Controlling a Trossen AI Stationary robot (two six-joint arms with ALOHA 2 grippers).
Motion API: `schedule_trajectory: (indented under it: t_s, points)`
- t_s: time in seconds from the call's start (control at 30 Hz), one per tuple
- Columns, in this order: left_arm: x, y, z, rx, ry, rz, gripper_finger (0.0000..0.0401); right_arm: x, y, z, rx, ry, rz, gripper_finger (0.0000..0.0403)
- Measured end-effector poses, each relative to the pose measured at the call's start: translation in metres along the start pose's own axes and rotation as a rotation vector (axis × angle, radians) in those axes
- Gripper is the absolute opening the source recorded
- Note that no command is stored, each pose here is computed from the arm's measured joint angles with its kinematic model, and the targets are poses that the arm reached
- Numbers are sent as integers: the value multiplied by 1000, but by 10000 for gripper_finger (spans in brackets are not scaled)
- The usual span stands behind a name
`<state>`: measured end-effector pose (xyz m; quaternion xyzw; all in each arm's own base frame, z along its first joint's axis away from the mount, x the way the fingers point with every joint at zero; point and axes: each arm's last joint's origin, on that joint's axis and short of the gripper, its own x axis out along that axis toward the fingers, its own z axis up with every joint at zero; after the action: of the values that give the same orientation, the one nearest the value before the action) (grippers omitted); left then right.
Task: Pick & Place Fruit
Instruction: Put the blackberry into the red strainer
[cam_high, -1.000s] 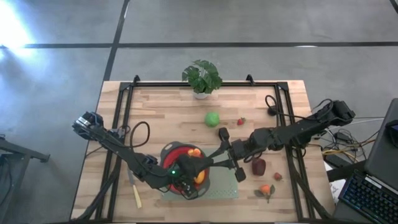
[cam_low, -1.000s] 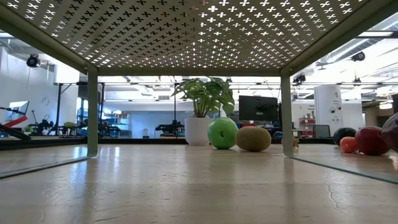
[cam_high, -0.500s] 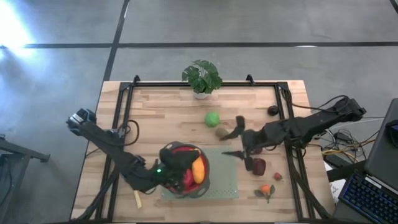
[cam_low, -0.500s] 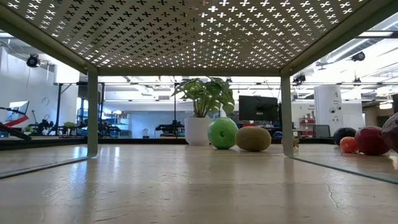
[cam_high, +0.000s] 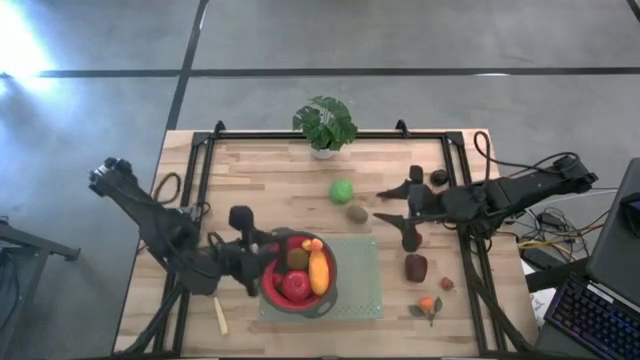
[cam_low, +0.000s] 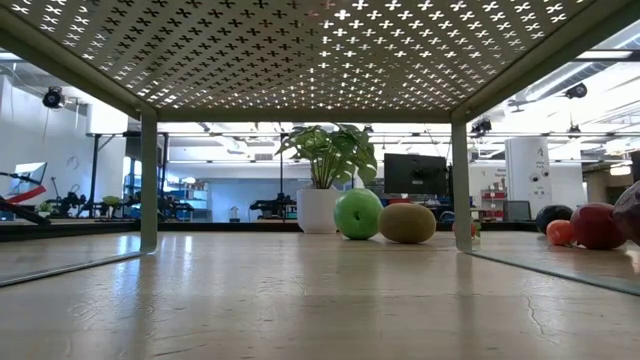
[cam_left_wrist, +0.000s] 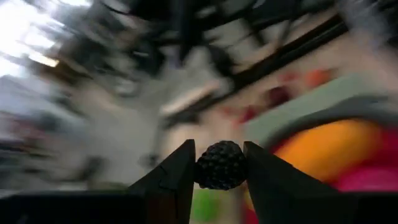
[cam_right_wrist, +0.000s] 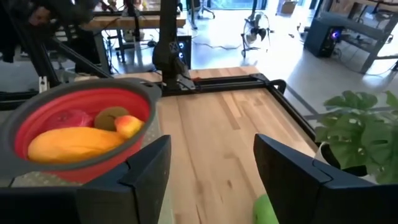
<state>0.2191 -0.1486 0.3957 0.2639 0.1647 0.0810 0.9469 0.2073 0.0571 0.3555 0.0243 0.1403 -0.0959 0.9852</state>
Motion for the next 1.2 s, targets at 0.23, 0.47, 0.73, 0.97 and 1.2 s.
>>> schedule_trajectory:
  t_s: [0.23,0.47,0.73,0.97,1.2]
  points:
    - [-1,9,-21,-185,187,-139,126,-2,-5,2,8,-11,-15,203]
    - [13,9,-29,-262,294,-246,126,1,-9,1,10,-1,-37,187]
    - [30,4,-41,-212,416,-260,126,2,-9,-1,1,18,-42,170]
    - [44,1,-46,-193,467,-333,127,3,-8,-2,-3,22,-42,172]
    - [45,2,-47,-234,477,-318,165,3,-8,-2,-3,22,-42,193]
